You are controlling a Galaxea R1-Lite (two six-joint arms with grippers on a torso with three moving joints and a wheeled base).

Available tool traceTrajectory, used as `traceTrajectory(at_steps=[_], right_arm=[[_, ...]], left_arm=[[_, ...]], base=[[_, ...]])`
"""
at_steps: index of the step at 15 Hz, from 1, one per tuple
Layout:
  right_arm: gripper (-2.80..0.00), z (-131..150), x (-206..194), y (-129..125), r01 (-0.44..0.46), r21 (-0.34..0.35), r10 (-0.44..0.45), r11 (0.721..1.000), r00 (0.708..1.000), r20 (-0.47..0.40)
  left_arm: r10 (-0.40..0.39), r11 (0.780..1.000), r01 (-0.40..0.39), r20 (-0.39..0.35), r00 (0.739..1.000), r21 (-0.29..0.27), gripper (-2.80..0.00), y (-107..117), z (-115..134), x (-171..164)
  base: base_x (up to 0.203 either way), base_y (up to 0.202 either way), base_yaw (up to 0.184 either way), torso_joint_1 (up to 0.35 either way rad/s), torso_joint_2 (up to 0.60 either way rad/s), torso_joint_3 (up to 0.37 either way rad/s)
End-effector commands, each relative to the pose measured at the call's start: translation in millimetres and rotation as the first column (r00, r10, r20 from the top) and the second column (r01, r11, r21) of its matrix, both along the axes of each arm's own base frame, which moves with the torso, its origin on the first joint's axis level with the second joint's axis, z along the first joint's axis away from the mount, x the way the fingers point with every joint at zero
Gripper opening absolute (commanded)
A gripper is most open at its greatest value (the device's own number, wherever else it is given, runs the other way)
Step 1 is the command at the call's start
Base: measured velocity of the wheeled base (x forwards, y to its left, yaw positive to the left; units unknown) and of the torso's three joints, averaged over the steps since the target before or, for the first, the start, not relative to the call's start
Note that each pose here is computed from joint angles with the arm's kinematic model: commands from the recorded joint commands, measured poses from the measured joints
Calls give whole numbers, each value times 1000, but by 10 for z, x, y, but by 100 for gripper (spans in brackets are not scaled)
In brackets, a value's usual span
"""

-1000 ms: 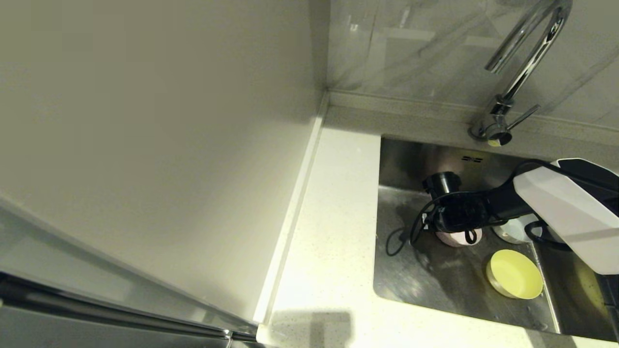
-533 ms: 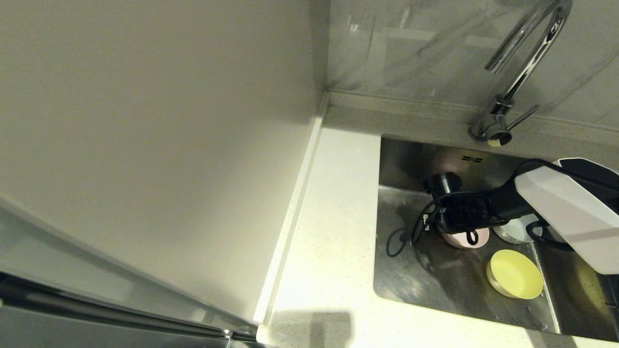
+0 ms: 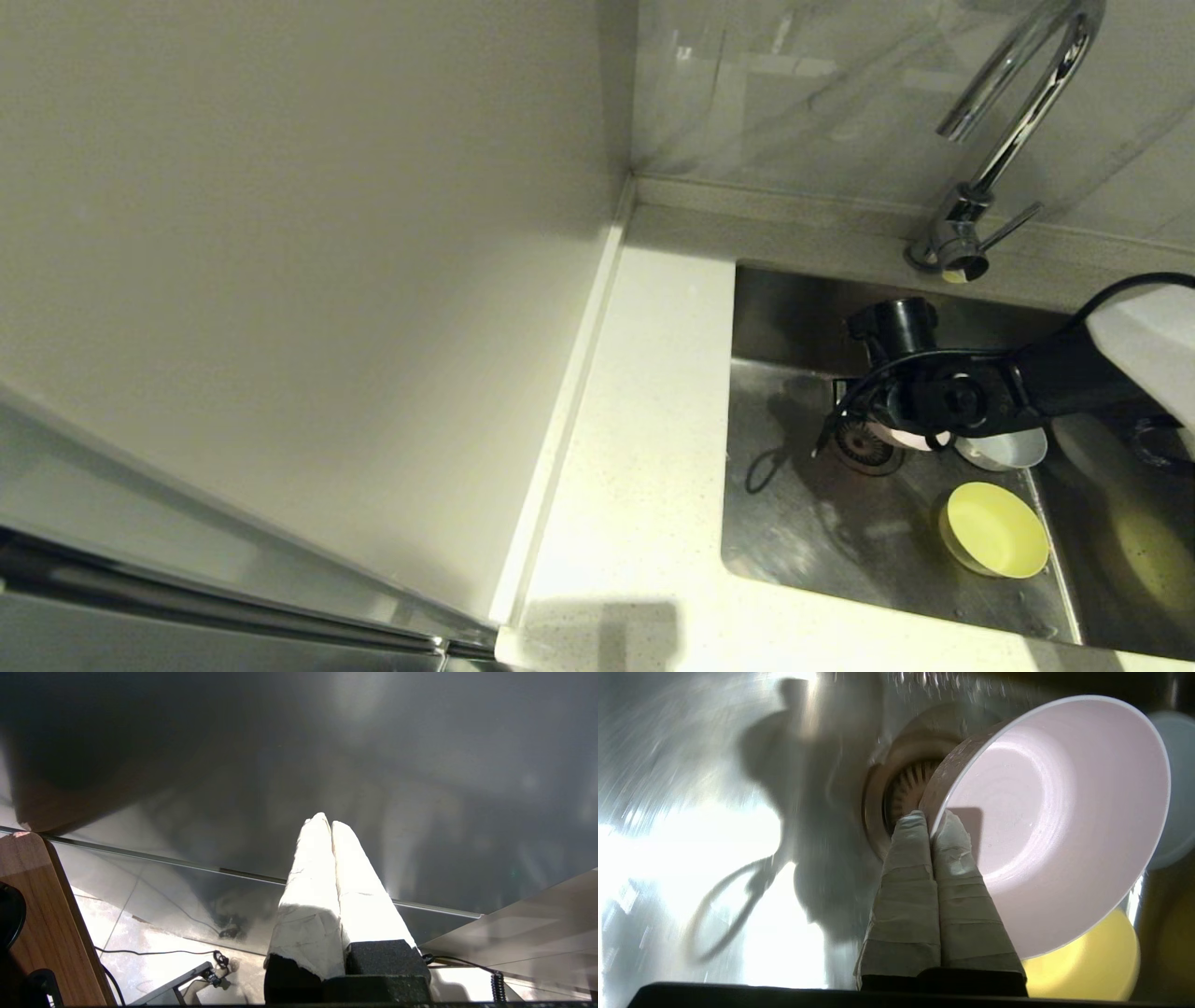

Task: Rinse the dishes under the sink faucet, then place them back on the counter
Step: Put a bowl back to the table from the sink

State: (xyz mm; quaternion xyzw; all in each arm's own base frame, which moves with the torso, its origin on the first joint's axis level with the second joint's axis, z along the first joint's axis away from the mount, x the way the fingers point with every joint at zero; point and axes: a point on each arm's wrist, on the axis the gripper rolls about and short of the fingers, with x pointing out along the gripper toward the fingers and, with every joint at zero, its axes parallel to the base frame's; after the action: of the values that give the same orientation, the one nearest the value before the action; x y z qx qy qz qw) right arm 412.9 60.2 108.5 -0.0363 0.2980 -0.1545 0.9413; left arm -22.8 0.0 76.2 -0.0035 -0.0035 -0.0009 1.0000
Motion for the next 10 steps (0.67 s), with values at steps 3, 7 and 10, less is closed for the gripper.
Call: traceTrajectory(at_steps=[3,7,10], right_arm=[[-280,339,-986,-186,-65,97,65,993,998,1],[-280,567,-1475,-301,-161,343,115,925,982,151],[-280,841,-1490,-191,-236,575,101,784,961,257]], left_arm=[[0,1000,0,-2,1000,-1,-280,0,-8,2],[0,1000,0,-2,1000,-1,-280,0,-8,2],[0,1000,0,-2,1000,-1,-280,0,-8,2]], base=[[0,0,0,0,0,0],[0,0,0,0,0,0],[0,0,0,0,0,0]])
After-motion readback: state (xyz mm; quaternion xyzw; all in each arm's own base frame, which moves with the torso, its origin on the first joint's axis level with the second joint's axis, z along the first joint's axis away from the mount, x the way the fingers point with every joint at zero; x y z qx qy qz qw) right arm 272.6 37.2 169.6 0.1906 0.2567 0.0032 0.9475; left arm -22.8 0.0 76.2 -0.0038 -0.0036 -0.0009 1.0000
